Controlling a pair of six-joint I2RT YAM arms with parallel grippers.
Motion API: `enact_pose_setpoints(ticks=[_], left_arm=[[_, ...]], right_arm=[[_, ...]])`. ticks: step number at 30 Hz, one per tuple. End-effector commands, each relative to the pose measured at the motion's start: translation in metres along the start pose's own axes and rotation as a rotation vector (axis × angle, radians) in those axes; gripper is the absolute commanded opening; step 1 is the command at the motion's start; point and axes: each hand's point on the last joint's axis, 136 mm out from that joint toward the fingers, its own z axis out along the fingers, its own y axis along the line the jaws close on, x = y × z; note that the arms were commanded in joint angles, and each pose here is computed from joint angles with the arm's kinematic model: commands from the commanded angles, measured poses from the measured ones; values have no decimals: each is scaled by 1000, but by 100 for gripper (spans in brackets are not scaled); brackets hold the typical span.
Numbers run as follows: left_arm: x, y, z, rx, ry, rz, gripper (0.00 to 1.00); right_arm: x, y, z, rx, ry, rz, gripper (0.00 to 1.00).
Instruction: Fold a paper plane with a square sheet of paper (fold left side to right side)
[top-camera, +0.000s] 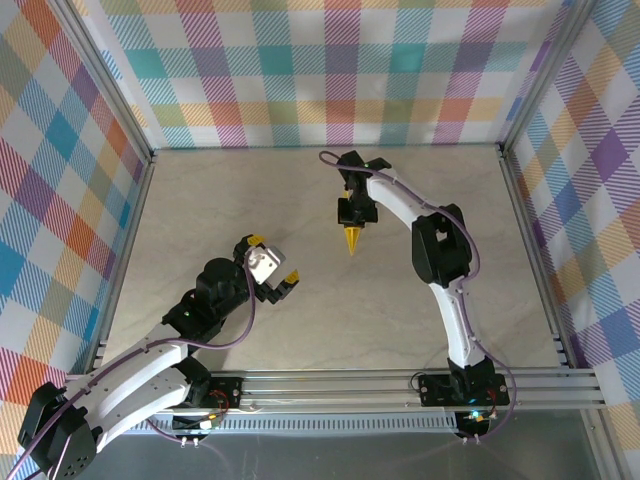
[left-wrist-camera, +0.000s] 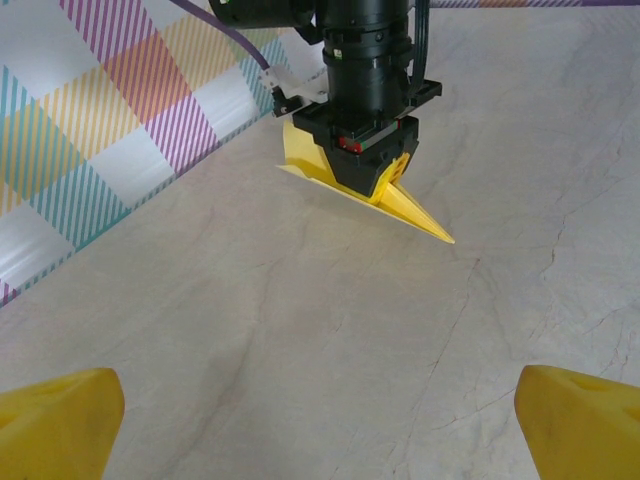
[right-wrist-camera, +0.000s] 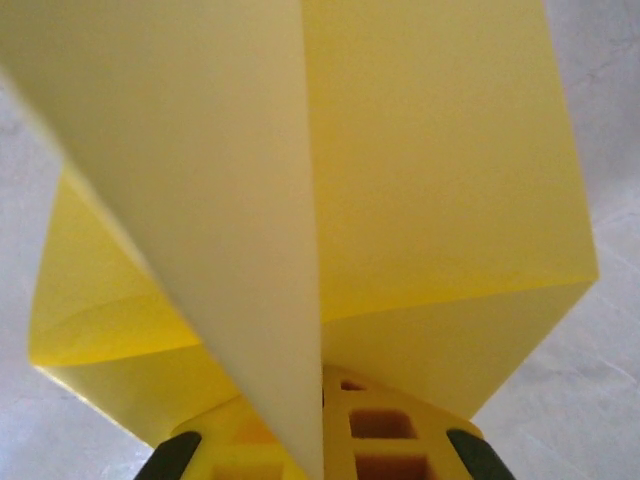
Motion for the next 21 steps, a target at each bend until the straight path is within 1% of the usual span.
enact_pose_setpoints(ticks=[1, 10, 15, 21], left_arm=[[-2, 2, -1, -3, -17, 15, 100], [-4, 2, -2, -4, -23, 13, 100], [-3, 2, -2, -2, -22, 14, 100], [-3, 2, -2, -6, -22, 15, 100]], right_arm=[[0, -4, 4, 8, 28, 14, 5], [4, -7, 24, 27, 76, 8, 8], [6, -8, 30, 30, 89, 3, 15], [9, -14, 35, 59, 95, 16, 26]])
